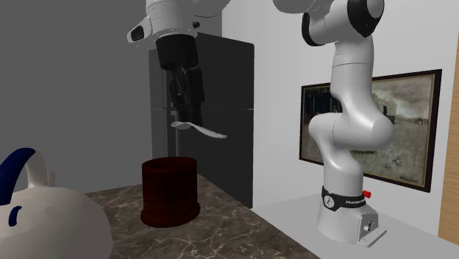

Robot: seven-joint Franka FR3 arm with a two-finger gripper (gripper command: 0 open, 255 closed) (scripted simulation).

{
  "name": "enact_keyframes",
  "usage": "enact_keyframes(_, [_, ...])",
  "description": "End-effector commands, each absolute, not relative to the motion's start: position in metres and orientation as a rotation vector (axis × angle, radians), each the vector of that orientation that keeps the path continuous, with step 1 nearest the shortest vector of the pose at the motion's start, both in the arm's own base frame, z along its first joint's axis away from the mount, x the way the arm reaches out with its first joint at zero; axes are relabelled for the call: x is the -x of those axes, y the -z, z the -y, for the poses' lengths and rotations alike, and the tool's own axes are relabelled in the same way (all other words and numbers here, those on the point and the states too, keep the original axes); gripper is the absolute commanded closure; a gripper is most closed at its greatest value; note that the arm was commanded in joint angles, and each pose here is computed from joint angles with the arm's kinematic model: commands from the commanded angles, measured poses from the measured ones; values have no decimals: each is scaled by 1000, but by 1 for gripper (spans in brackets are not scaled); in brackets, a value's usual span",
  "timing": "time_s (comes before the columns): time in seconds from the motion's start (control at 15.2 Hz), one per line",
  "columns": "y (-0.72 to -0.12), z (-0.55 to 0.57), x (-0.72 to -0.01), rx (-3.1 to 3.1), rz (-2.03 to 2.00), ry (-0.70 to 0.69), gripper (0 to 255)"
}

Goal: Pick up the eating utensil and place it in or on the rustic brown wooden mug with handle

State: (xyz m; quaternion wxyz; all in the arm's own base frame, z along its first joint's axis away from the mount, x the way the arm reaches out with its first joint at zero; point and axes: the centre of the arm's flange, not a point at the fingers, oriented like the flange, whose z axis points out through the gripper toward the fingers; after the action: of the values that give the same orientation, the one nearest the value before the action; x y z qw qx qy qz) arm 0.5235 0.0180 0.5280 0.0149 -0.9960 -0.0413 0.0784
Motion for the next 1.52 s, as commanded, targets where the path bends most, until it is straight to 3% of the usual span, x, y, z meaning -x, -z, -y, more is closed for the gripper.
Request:
enact_keyframes(0.0, [-529, 7, -526, 3099, 130, -245, 255])
enact_keyframes(0.53, [-533, 119, -539, 3099, 130, -245, 255])
enact_keyframes(1.45, [-459, 119, -539, 3099, 130, -245, 255])
